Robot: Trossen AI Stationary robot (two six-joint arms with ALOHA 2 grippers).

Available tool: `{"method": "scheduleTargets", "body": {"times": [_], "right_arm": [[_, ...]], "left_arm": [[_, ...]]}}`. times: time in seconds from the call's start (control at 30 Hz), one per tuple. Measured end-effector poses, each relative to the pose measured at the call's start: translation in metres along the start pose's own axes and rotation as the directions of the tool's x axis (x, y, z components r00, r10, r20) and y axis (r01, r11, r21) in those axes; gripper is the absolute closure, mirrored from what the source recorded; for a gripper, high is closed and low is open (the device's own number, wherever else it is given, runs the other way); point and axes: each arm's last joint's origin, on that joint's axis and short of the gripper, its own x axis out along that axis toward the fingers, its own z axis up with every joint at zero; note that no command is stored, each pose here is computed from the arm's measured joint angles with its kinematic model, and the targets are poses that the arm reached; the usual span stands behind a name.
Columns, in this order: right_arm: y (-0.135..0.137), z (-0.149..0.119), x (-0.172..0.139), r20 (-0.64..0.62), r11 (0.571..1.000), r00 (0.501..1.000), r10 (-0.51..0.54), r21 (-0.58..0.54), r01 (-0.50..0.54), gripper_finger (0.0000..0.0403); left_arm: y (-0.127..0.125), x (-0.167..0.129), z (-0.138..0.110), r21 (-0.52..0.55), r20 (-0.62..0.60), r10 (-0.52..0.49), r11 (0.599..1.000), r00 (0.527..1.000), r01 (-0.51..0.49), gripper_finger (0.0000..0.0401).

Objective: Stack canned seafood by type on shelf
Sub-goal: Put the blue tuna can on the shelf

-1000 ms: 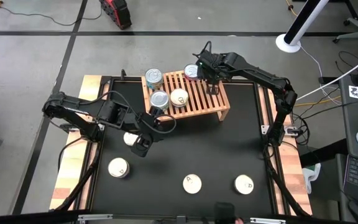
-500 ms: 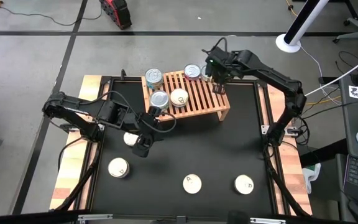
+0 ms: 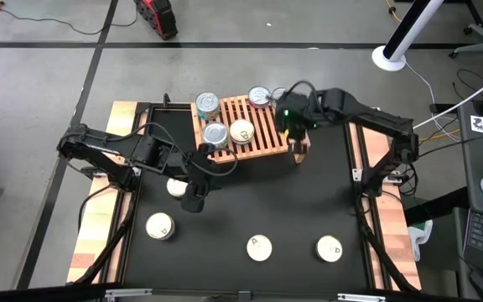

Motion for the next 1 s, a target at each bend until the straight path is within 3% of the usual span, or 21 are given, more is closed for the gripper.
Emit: {"method": "scheduleTargets", "body": {"times": [0.27, 0.43, 0.67, 1.0], "right_arm": [[0.056, 0.013, -0.013, 0.051, 0.992, 0.996, 0.069, -0.11, -0.063, 0.0301], [0.079, 0.016, -0.019, 0.068, 0.988, 0.993, 0.098, -0.127, -0.089, 0.0301], [0.094, 0.019, -0.023, 0.095, 0.983, 0.988, 0.12, -0.15, -0.105, 0.0301], [0.097, 0.033, -0.015, 0.167, 0.983, 0.976, 0.141, -0.139, -0.118, 0.0301]], "left_arm": [[-0.001, 0.0, -0.004, -0.056, -0.037, -0.032, 0.998, 0.999, 0.03, 0.026], [-0.001, -0.001, -0.013, -0.175, -0.136, -0.033, 0.985, 0.99, 0.009, 0.026], [-0.006, -0.009, -0.038, -0.279, -0.392, -0.031, 0.956, 0.919, -0.087, 0.026], [-0.012, 0.003, -0.059, -0.315, -0.517, -0.021, 0.934, 0.856, -0.168, 0.024]]}}
